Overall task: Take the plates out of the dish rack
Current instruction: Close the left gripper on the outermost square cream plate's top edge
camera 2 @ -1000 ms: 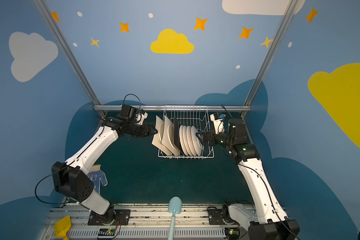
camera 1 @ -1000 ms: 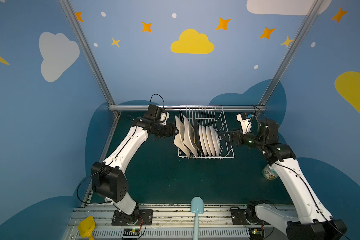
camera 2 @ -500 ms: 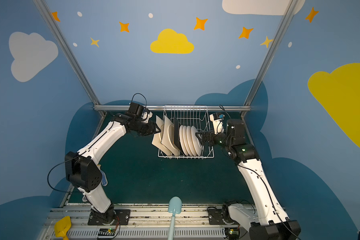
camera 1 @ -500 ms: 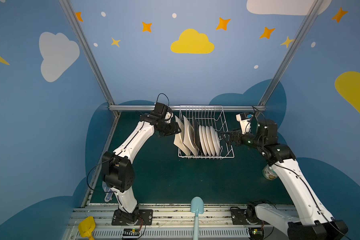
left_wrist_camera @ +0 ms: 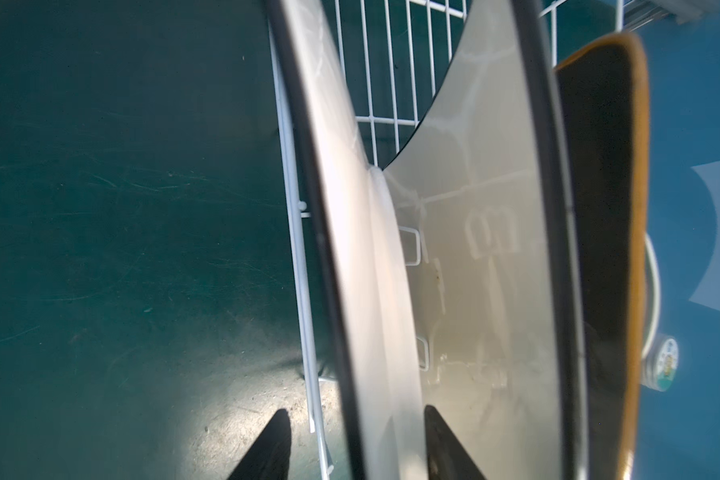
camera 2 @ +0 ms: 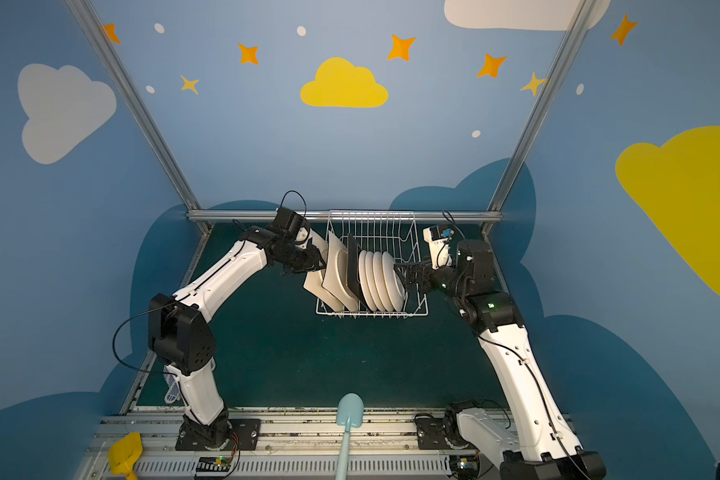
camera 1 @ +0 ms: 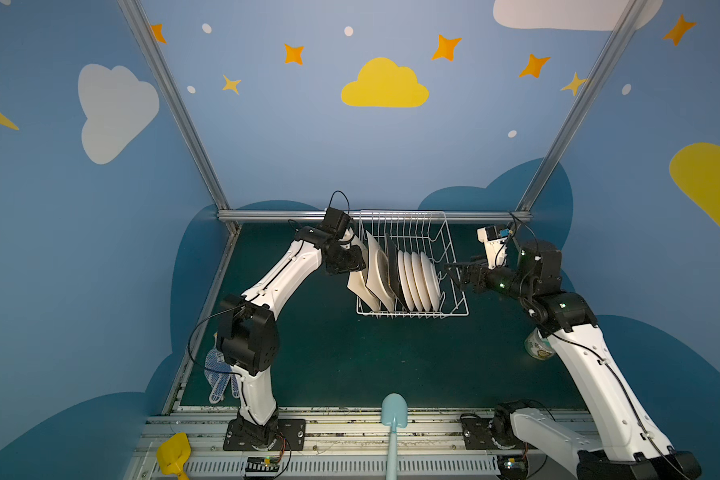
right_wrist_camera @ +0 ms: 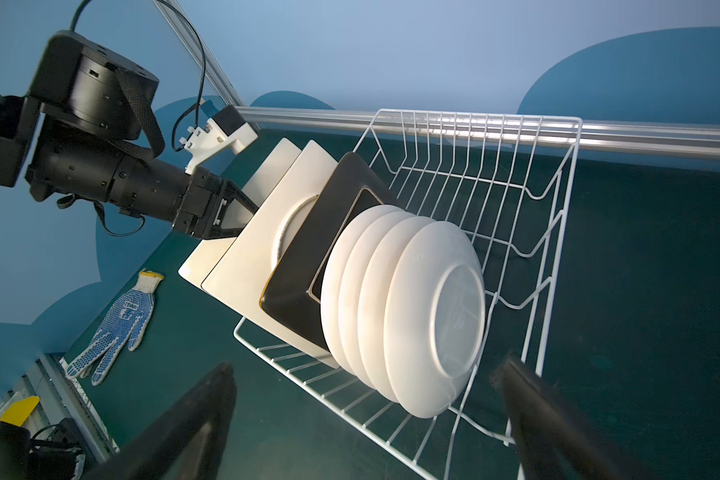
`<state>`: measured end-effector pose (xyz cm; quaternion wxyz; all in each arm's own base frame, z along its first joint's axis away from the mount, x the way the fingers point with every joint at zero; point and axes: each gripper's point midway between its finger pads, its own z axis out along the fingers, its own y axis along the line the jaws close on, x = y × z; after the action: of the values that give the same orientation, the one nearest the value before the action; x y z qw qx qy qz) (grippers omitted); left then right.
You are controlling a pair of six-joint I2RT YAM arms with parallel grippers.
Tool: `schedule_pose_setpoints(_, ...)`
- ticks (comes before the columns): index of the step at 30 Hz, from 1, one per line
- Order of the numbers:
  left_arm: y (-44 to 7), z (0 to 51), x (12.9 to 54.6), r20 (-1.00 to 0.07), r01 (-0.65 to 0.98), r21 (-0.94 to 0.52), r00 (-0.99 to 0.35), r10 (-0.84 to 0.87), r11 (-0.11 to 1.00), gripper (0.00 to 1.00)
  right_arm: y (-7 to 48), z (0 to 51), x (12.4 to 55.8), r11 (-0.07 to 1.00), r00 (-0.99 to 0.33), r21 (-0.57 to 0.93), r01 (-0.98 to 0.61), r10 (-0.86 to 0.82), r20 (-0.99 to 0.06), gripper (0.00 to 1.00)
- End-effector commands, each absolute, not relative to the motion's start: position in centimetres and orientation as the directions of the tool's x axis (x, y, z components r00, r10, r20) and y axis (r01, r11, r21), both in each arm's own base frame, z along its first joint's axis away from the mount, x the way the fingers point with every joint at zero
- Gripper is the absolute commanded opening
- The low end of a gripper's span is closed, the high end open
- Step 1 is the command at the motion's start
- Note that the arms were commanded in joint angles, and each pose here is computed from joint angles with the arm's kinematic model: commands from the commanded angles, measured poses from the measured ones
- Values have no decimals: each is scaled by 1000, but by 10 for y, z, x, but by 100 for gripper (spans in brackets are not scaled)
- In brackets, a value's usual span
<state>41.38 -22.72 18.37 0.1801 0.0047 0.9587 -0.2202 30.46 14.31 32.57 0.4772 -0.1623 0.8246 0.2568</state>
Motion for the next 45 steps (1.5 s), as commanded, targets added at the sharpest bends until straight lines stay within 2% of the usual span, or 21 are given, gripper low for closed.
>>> schedule_pose_setpoints(1, -223, 179, 415, -324, 46, -392, -942, -91, 919, 50, 143, 325, 302, 818, -497, 268, -508, -25, -867, 99)
schedule_pose_setpoints(14, -233, 168, 421, -295, 15, -427, -947, -123, 904, 41, 142, 323, 302, 821, -497, 255, -510, -40, -867, 99)
schedule_pose_setpoints(17, -235, 168, 421, -290, 17, -431, -950, -120, 902, 34, 142, 324, 302, 823, -495, 252, -508, -40, -868, 99)
schedule_pose_setpoints(24, -238, 163, 418, -252, 10, -441, -961, -113, 898, 26, 141, 322, 304, 827, -497, 239, -509, -55, -866, 99)
schedule_pose_setpoints(32, -247, 161, 413, -215, -1, -496, -969, -123, 868, 3, 142, 322, 307, 826, -491, 235, -513, -58, -869, 99)
schedule_pose_setpoints(39, -246, 162, 408, -200, -2, -495, -973, -116, 869, 3, 143, 323, 311, 824, -485, 221, -521, -72, -872, 99)
schedule_pose_setpoints(45, -246, 197, 411, -270, 14, -543, -950, -159, 840, 3, 144, 324, 312, 824, -486, 223, -521, -71, -871, 99)
